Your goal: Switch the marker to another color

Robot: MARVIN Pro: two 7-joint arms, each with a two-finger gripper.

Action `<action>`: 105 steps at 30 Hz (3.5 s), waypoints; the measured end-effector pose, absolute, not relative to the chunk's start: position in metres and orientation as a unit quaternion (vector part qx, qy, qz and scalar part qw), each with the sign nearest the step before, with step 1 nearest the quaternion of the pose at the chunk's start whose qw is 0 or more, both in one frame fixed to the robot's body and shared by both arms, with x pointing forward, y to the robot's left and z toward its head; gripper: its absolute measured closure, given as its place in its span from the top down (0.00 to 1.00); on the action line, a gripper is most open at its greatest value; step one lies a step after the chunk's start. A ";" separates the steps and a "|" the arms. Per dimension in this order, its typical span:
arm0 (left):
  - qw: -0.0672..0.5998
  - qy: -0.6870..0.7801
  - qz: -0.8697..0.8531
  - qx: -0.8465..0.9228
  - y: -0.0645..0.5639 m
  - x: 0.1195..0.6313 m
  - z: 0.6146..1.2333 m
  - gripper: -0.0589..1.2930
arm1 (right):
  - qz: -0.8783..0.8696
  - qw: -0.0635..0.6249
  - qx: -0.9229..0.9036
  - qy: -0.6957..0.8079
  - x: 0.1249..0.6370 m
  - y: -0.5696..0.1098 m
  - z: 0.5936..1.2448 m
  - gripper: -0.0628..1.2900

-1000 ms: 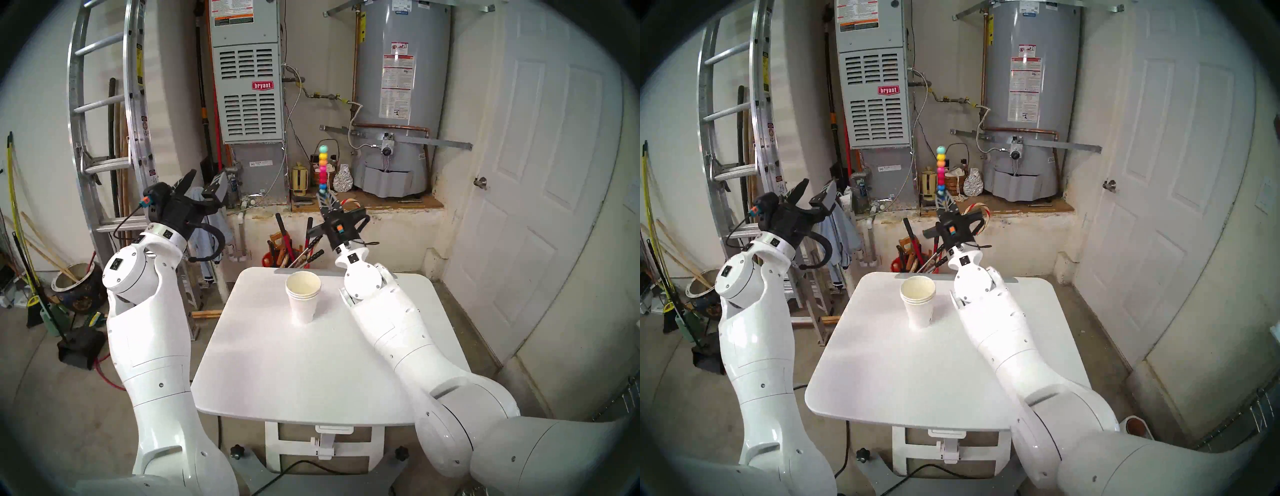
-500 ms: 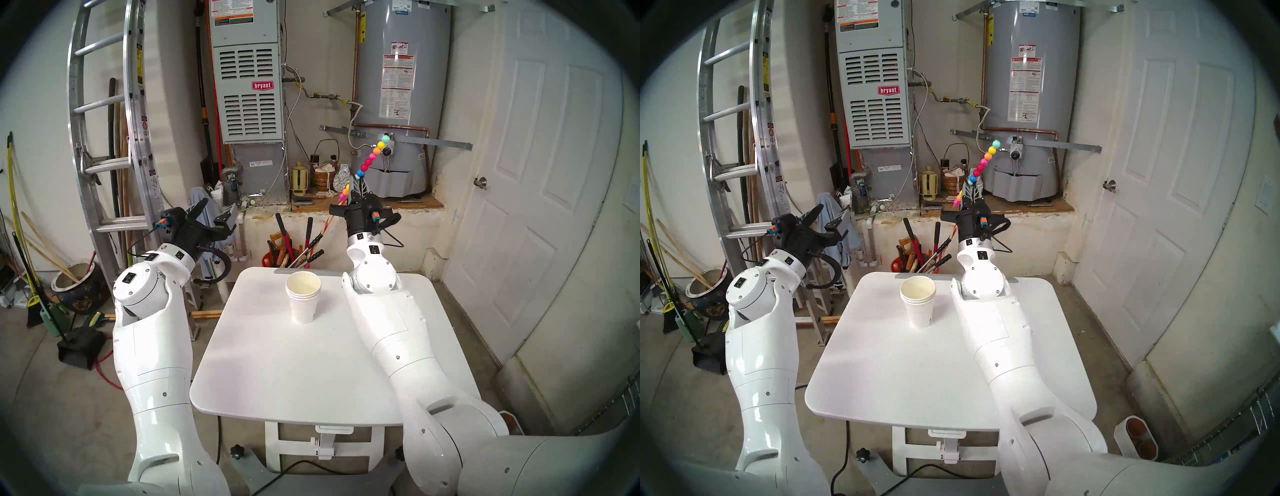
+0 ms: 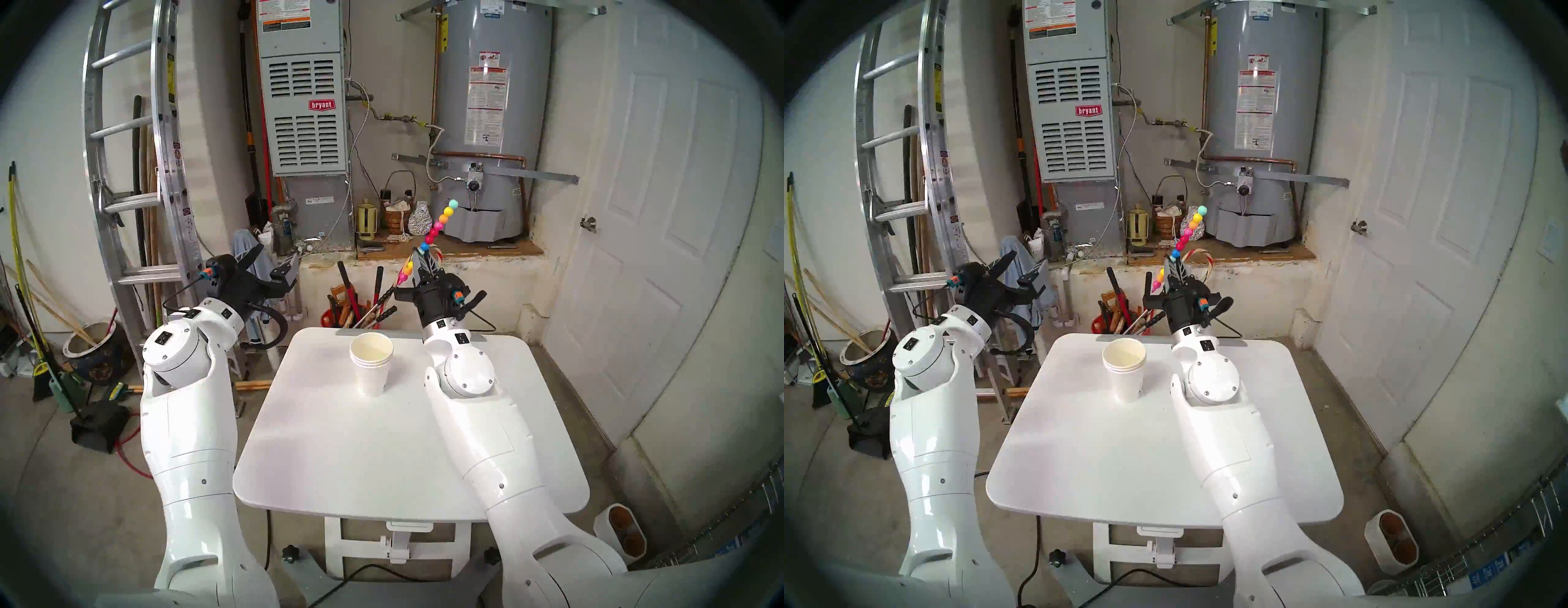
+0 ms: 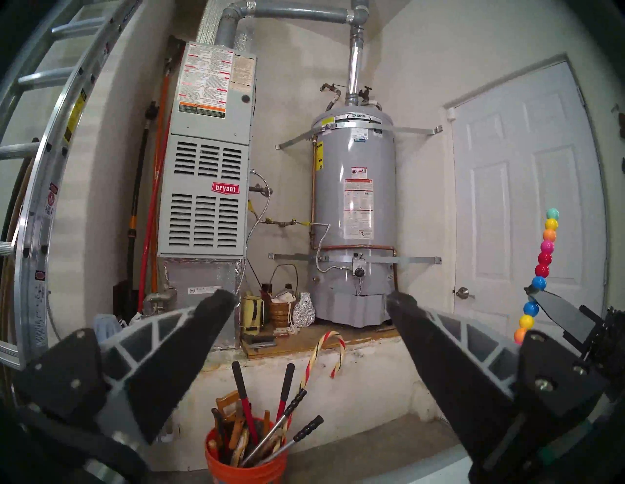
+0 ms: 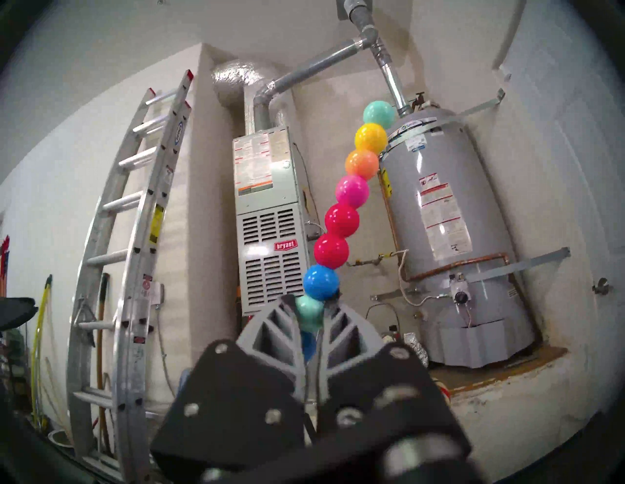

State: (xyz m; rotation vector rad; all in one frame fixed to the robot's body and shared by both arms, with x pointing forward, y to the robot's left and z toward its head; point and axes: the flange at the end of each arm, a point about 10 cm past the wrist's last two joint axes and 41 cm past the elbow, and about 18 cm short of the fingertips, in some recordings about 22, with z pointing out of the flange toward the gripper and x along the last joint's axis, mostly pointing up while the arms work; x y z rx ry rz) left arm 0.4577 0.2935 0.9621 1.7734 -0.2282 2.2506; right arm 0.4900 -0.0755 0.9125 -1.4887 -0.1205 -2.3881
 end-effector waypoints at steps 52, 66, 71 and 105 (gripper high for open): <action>0.140 -0.083 0.779 0.605 0.294 0.460 0.961 0.97 | -0.733 0.232 -0.620 -0.157 0.382 -0.063 0.887 0.07; 0.141 -0.083 0.779 0.605 0.294 0.461 0.961 0.97 | -0.735 0.210 -0.628 -0.146 0.398 -0.057 0.869 0.07; 0.141 -0.083 0.779 0.606 0.293 0.463 0.960 0.97 | -0.739 0.205 -0.626 -0.141 0.406 -0.053 0.866 0.07; 0.139 -0.084 0.778 0.607 0.290 0.468 0.960 0.97 | -0.760 0.185 -0.598 -0.173 0.414 -0.040 0.855 0.14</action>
